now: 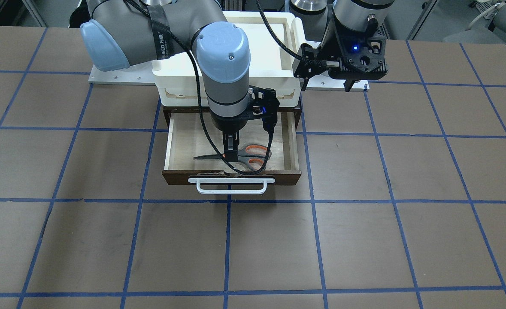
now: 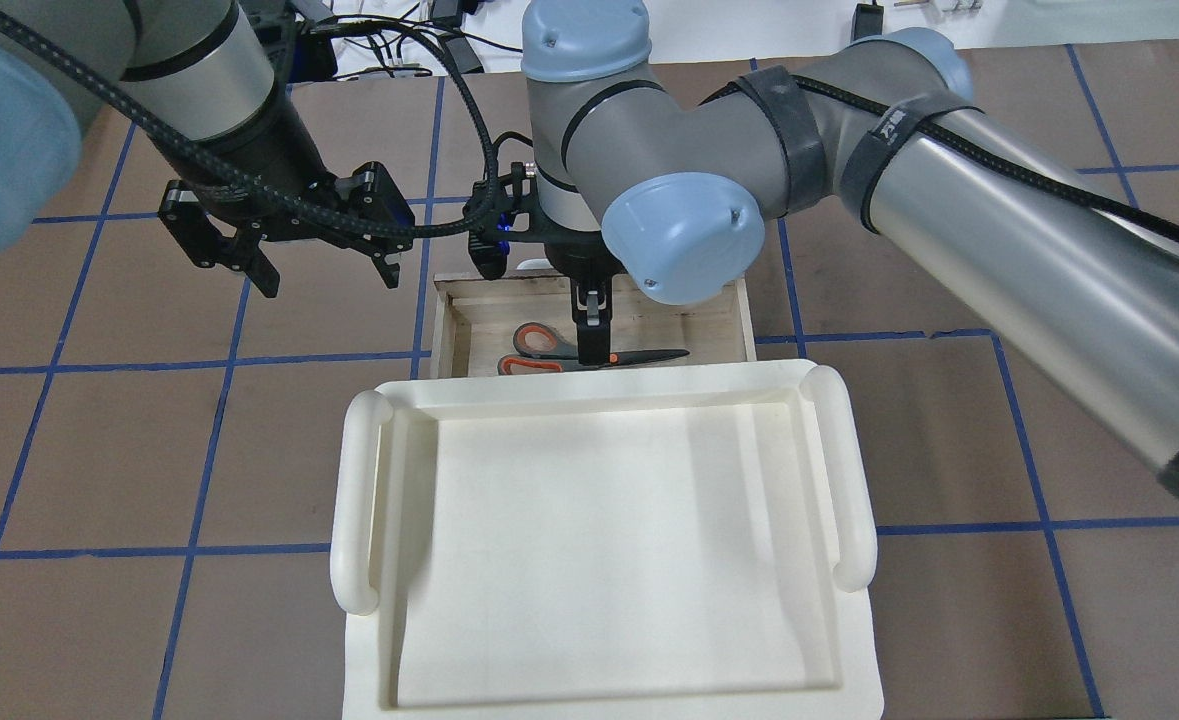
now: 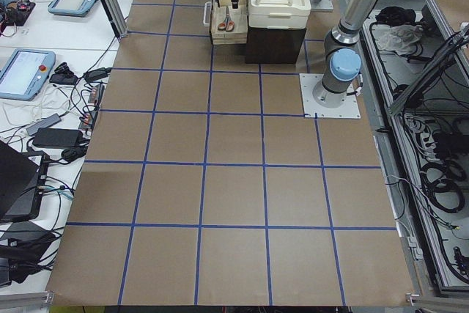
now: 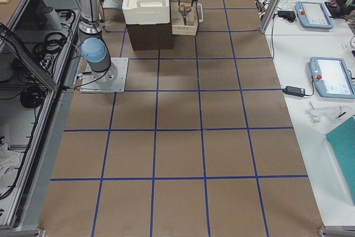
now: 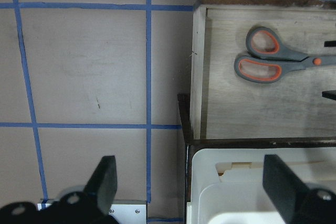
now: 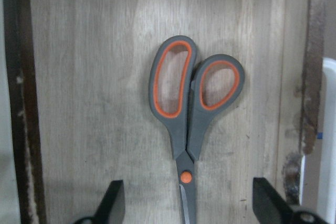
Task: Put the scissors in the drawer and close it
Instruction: 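Lower the scissors into the drawer and open the right gripper, then raise the right gripper out of the drawer and withdraw it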
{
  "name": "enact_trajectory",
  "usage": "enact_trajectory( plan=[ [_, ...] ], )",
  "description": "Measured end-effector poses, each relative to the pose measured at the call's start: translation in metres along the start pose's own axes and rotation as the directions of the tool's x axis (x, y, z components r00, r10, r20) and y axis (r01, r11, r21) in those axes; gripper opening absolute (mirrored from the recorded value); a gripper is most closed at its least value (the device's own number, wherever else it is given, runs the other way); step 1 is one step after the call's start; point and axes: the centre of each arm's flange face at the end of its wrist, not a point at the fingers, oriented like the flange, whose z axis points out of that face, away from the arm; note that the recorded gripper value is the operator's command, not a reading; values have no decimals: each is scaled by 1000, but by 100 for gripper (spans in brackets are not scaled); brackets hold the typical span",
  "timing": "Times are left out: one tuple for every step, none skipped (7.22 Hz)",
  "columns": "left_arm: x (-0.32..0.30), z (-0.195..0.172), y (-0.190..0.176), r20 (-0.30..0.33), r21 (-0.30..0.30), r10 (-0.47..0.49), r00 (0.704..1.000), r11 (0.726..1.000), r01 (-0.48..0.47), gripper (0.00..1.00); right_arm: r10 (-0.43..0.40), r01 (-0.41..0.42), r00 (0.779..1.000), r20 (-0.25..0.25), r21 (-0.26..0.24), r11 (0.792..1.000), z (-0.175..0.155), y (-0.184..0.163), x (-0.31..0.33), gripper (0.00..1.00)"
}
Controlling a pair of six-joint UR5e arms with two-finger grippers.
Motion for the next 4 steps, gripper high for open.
enact_trajectory(
  plan=[
    [0,0,0,0,0,0,1000,1000,0,100,210,-210,977,-30,27,977,-22,12,1,100],
    [0,0,0,0,0,0,1000,1000,0,100,428,-426,902,-45,60,903,-43,33,8,100],
    [0,0,0,0,-1,0,1000,1000,0,100,608,-602,792,-52,98,793,-65,62,18,100],
    [0,0,0,0,-1,0,1000,1000,0,100,761,-751,647,-49,134,647,-88,94,23,100]
  ],
)
